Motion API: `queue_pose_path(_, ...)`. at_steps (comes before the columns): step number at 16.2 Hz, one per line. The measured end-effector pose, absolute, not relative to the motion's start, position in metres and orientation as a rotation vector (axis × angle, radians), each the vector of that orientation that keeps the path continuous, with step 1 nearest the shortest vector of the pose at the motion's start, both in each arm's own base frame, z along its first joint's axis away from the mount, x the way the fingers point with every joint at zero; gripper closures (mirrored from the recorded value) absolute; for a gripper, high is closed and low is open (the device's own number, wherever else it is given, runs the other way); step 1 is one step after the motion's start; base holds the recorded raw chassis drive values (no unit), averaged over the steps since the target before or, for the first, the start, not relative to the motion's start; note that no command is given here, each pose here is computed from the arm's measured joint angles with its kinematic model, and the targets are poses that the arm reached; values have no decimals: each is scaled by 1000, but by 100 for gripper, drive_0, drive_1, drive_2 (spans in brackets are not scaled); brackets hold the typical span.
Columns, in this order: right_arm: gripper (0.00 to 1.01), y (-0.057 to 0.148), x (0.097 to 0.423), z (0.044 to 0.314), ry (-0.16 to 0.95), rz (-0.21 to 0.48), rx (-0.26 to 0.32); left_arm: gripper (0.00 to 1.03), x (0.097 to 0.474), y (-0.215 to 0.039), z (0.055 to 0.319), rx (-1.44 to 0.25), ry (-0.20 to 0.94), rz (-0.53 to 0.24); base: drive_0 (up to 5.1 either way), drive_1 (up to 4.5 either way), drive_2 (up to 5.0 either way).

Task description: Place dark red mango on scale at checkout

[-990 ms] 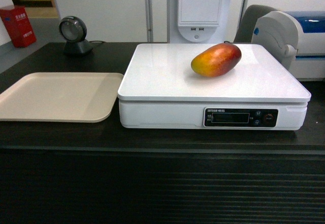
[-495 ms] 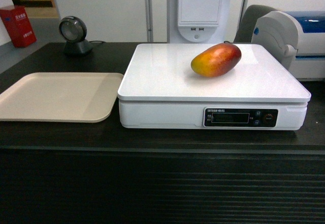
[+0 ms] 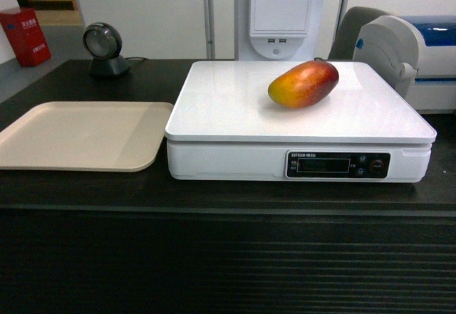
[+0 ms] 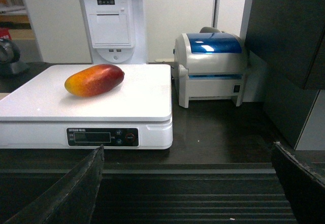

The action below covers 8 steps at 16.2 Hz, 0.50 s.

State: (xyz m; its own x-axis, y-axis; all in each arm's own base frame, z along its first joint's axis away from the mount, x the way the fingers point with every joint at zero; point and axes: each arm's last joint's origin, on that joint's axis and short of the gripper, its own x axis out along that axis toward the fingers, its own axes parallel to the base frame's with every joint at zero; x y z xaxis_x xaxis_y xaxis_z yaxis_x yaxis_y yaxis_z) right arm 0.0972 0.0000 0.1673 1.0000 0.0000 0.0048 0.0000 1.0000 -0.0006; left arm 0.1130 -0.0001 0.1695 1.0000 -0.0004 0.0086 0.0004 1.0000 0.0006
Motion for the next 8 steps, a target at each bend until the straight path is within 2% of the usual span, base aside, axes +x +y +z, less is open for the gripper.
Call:
queue_pose_path(5, 3, 0, 97, 167, -5, 0, -1, 101, 108, 0, 169, 1, -10, 0, 0, 0, 0)
queue_pose_path(7, 3, 0, 97, 167, -5, 0, -1, 101, 99, 0, 163, 1, 41, -1, 0, 0, 0)
queue_pose_path(8, 3, 0, 97, 167, -4, 0, -1, 101, 98, 0, 168, 1, -15, -2, 0, 0, 0)
